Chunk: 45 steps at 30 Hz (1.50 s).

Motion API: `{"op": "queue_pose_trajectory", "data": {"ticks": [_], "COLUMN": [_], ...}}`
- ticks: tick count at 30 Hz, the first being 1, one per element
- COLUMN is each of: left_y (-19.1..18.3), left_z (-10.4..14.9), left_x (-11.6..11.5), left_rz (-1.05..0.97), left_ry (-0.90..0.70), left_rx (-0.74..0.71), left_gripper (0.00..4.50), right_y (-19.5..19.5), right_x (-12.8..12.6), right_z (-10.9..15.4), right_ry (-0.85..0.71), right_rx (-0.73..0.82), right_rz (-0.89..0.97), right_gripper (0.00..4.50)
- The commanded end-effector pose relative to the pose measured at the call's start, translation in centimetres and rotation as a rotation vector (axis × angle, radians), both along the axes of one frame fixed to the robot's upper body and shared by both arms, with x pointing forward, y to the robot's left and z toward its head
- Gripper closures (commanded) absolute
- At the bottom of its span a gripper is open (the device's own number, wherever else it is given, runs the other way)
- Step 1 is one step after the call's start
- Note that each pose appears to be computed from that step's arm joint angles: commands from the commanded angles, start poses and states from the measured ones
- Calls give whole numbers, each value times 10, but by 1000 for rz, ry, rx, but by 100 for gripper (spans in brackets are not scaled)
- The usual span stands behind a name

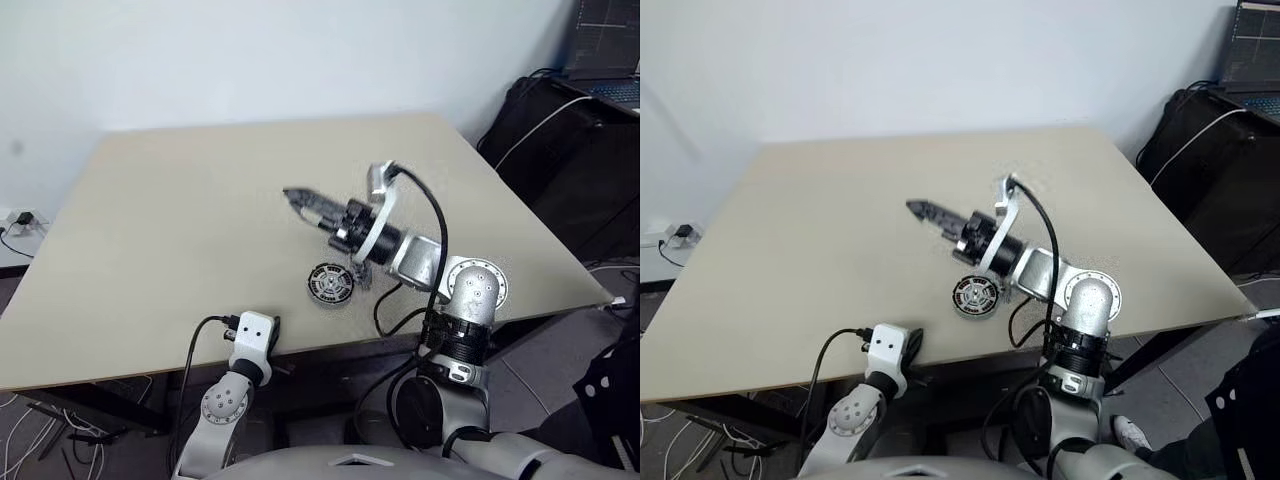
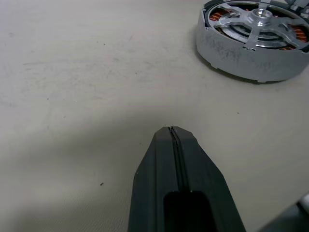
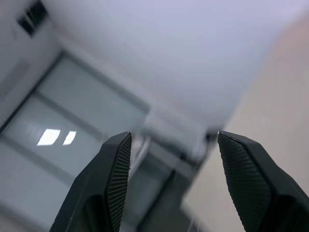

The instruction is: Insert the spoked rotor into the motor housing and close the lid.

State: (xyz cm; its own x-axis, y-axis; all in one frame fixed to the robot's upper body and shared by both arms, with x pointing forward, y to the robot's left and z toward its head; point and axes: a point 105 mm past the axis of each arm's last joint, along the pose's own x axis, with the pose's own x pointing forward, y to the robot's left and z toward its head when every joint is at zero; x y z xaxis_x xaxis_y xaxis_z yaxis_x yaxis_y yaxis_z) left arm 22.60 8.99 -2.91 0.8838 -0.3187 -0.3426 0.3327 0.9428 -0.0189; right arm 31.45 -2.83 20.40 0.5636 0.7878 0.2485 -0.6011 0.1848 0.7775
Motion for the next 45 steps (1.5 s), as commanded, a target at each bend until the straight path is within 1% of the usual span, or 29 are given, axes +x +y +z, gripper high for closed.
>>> {"op": "queue_pose_trajectory", "data": {"ticks": [1, 3, 4, 6, 7, 8, 9, 10, 12, 13, 15, 17, 19, 21, 23, 24, 27, 31, 34, 38, 45], "left_y": [-5, -6, -6, -6, -6, -5, -4, -4, -3, -3, -3, -3, -3, -4, -4, -4, -3, 0, 4, 7, 7], "left_z": [14, 16, 16, 17, 17, 16, 15, 14, 11, 10, 7, 7, 7, 7, 7, 6, 6, 3, 2, 1, -2], "left_x": [5, 5, 5, 5, 5, 5, 5, 5, 5, 4, 4, 4, 4, 4, 4, 4, 5, 5, 5, 4, 4], "left_rz": [-16, -17, -17, -17, -17, -16, -15, -14, -14, -14, -16, -20, -23, -30, -35, -37, -39, -34, -24, -15, -12], "left_ry": [-44, -45, -44, -43, -43, -41, -39, -36, -31, -29, -26, -26, -27, -26, -25, -25, -25, -23, -23, -24, -25], "left_rx": [-16, -17, -17, -17, -17, -16, -15, -15, -14, -14, -12, -11, -11, -11, -10, -10, -8, -4, 0, 2, 6], "left_gripper": [450, 450, 450, 450, 450, 450, 450, 450, 450, 450, 450, 450, 450, 450, 450, 450, 450, 450, 450, 450, 450], "right_y": [-17, -32, -35, -51, -57, -68, -77, -87, -105, -111, -127, -142, -150, -152, -150, -146, -134, -118, -103, -83, -49], "right_x": [26, 30, 30, 32, 31, 31, 30, 29, 26, 25, 20, 15, 12, 4, -3, -2, 1, 4, 4, 1, -2], "right_z": [21, 15, 11, -8, -14, -26, -35, -44, -61, -67, -78, -97, -111, -135, -149, -148, -144, -142, -138, -134, -137], "right_ry": [-212, -376, -414, -517, -558, -559, -557, -580, -541, -517, -500, -475, -449, -376, -328, -329, -355, -374, -390, -420, -459], "right_rx": [-181, -402, -456, -718, -803, -908, -979, -1081, -1191, -1218, -1327, -1488, -1579, -1647, -1660, -1631, -1545, -1460, -1379, -1310, -1262], "right_rz": [-461, -651, -687, -826, -864, -908, -934, -958, -973, -974, -971, -913, -856, -730, -645, -656, -683, -671, -628, -517, -346], "right_gripper": [149, 149, 149, 149, 149, 149, 149, 149, 149, 149, 149, 149, 149, 149, 149, 149, 208, 337, 443, 447, 447]}}
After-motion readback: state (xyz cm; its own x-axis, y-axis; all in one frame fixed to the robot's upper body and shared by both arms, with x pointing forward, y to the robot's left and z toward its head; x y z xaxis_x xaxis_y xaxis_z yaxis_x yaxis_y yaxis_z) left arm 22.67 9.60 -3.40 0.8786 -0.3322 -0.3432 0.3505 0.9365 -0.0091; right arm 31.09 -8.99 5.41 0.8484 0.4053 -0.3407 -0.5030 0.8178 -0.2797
